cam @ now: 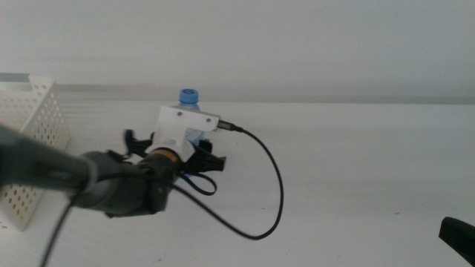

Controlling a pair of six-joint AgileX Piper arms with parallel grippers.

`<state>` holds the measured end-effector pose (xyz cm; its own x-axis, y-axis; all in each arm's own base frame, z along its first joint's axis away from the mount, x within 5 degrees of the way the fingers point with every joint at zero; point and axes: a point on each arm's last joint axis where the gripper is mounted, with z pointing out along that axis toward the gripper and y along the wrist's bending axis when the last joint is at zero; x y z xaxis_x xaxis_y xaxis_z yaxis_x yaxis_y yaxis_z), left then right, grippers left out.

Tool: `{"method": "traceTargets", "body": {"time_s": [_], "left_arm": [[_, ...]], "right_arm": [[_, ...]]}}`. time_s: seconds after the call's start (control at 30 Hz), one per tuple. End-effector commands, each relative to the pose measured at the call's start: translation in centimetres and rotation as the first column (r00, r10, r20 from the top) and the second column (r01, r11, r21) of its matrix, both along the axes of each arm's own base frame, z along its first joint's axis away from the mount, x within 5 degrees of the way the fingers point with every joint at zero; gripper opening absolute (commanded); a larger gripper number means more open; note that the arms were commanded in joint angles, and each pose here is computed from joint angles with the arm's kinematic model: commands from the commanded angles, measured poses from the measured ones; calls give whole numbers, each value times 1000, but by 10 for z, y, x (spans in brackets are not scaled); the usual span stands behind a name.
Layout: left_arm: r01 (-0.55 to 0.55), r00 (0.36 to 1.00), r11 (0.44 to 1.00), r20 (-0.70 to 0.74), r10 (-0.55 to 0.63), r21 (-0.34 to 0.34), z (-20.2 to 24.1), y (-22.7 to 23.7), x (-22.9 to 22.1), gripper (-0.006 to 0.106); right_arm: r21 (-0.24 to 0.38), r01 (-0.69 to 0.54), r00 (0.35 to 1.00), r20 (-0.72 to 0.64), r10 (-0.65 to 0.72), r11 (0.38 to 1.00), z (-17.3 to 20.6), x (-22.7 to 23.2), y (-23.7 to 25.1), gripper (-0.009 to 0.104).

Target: Use arms to grab the bottles and put them into the dustbin to the left of the table.

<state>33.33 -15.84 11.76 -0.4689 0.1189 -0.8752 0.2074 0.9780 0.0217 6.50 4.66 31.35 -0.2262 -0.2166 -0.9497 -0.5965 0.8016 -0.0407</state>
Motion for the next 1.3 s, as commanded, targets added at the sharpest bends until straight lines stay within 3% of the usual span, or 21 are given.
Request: {"method": "traceTargets", "body": {"time_s": [0.0, 0.27, 0.47, 0.57, 0.87, 1.17, 1.27], "left_arm": [[-16, 999, 999, 39, 15, 34, 28, 11, -11, -2], [-12, 1000, 996, -25, 14, 94, 94, 39, -60, -2], [-68, 996, 988, -46, 75, 136, 131, 60, -86, -2], [-116, 993, 979, 18, 115, 166, 148, 70, -94, -2], [-206, 978, 963, 75, 195, 172, 164, 83, -102, -2], [-124, 989, 980, 97, 110, 156, 165, 75, -101, -2], [-81, 988, 992, 139, 67, 96, 166, 70, -100, -2]], "right_arm": [[1, 1, 1000, 16, -1, 1000, 0, 0, 0, 85], [1, 1, 1000, 16, -1, 1000, 0, 0, 0, 85], [1, 1, 1000, 16, -1, 1000, 0, 0, 0, 85], [1, 1, 1000, 16, -1, 1000, 0, 0, 0, 85], [1, 1, 1000, 16, -1, 1000, 0, 0, 0, 85], [1, 1, 1000, 16, -1, 1000, 0, 0, 0, 85], [1, 1, 1000, 16, -1, 1000, 0, 0, 0, 85]]}}
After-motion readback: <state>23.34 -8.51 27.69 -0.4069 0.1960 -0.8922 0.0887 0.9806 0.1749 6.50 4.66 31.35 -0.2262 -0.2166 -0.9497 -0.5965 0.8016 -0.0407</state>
